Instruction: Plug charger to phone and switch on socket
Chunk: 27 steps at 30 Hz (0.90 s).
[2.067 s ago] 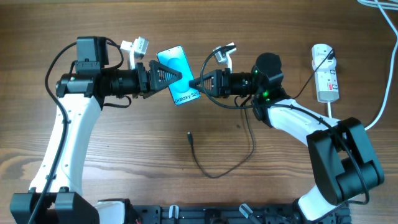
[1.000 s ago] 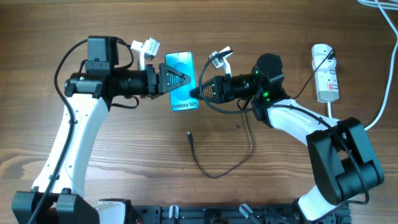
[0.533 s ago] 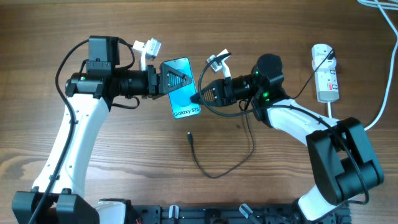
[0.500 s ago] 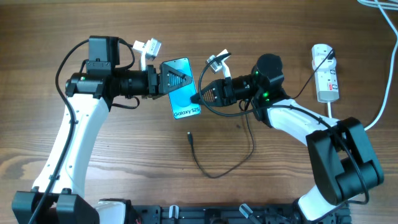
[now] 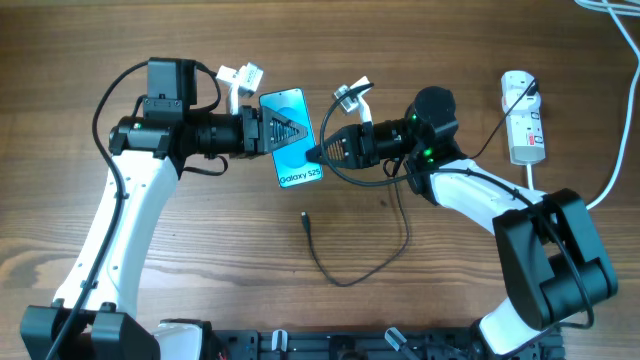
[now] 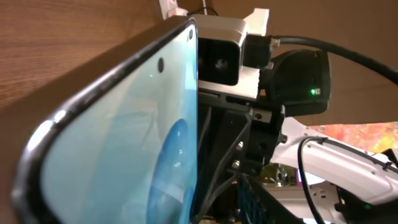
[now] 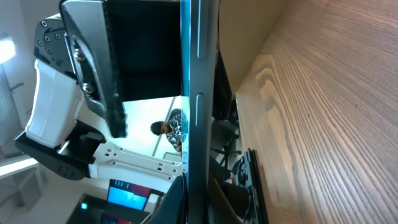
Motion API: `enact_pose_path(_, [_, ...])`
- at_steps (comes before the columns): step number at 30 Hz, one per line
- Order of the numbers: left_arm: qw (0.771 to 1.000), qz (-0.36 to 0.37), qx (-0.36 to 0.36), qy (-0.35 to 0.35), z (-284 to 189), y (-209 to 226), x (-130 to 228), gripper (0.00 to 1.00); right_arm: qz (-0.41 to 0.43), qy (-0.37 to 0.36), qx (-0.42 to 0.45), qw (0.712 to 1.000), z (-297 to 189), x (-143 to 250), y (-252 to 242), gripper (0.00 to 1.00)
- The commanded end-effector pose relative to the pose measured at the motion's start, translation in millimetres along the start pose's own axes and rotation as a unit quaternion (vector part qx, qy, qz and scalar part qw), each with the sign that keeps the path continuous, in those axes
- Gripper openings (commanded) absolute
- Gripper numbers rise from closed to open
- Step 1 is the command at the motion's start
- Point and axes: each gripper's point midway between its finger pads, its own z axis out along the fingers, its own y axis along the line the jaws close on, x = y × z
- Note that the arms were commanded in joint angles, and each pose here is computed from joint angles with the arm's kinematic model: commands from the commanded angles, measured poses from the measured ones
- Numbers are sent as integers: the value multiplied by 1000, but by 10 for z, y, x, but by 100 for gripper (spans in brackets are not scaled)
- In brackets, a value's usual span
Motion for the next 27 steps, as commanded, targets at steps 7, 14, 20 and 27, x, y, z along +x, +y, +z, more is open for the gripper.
enact_pose_path(7, [999,17,39,13,7,-217,56,45,30,-66,5,997,10,-262,37,4])
enact_pose_path(14, [999,18,39,12,7,-217,53,29,37,-59,5,998,13,-236,28,4])
enact_pose_path(20, [1000,20,-9,-4,13,-55,-9,6,37,-26,-3,999,23,-123,58,9])
enact_pose_path(27, [993,-2,-119,-23,-37,332,-35,4,36,-25,-3,999,23,-120,58,81])
